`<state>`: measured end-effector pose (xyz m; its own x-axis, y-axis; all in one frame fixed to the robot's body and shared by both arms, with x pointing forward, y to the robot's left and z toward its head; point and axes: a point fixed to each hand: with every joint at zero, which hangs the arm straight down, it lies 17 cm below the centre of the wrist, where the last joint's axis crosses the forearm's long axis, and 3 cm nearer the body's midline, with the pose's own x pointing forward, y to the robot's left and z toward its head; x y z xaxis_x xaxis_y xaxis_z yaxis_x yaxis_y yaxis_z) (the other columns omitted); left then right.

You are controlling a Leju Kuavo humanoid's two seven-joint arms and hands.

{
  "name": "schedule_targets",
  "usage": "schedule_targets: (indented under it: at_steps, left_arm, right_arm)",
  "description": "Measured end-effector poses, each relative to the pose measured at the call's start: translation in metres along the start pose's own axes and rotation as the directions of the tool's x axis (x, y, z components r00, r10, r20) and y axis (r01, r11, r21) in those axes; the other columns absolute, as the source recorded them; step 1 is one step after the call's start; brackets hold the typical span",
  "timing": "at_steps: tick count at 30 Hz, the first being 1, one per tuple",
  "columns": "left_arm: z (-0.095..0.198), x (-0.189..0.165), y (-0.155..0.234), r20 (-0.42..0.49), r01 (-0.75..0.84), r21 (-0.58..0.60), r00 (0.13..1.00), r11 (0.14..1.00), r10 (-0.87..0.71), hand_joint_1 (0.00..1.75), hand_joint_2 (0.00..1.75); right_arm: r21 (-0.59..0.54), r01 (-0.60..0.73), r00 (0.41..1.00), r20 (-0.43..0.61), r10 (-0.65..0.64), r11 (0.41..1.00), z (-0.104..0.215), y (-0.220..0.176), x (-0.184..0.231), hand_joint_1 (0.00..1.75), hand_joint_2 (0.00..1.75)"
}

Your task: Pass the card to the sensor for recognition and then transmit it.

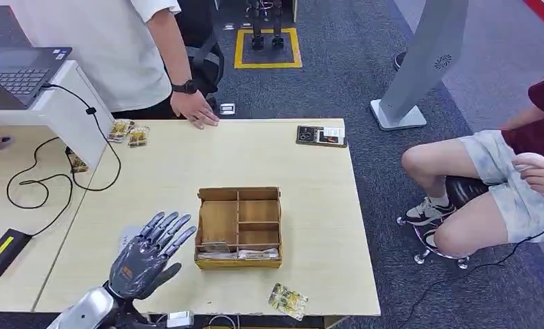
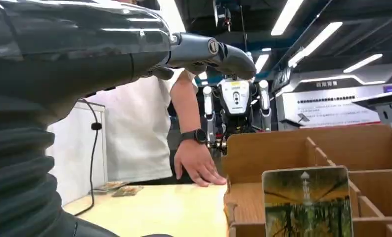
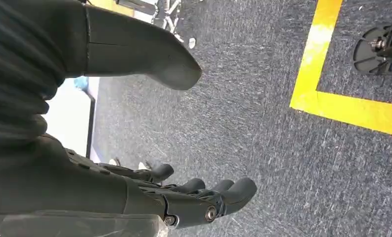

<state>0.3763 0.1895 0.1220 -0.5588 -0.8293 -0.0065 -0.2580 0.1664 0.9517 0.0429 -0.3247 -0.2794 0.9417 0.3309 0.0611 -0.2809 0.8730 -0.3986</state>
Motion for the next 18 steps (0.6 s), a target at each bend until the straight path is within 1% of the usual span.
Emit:
schedule_targets:
  at_steps: [4, 11, 18]
  left_arm:
    - [0.004, 0.001, -0.003, 0.013, 0.002, -0.028, 1.0, 1.0, -0.001, 0.0, 1.75]
    - [0.002, 0.003, -0.007, 0.018, -0.002, -0.051, 1.0, 0.999, 0.003, 0.0, 1.75]
    - [-0.016, 0.015, -0.003, 0.036, -0.02, -0.036, 0.999, 0.999, 0.021, 0.0, 1.75]
  right_arm:
    - [0.0, 0.0, 1.0, -0.001, 0.0, 1.0, 0.0, 0.0, 0.0, 0.0, 1.75]
    - [0.002, -0.002, 1.0, 0.0, 0.002, 1.0, 0.0, 0.0, 0.0, 0.0, 1.75]
    - [0.003, -0.019, 1.0, 0.002, 0.019, 1.0, 0.0, 0.0, 0.001, 0.0, 1.75]
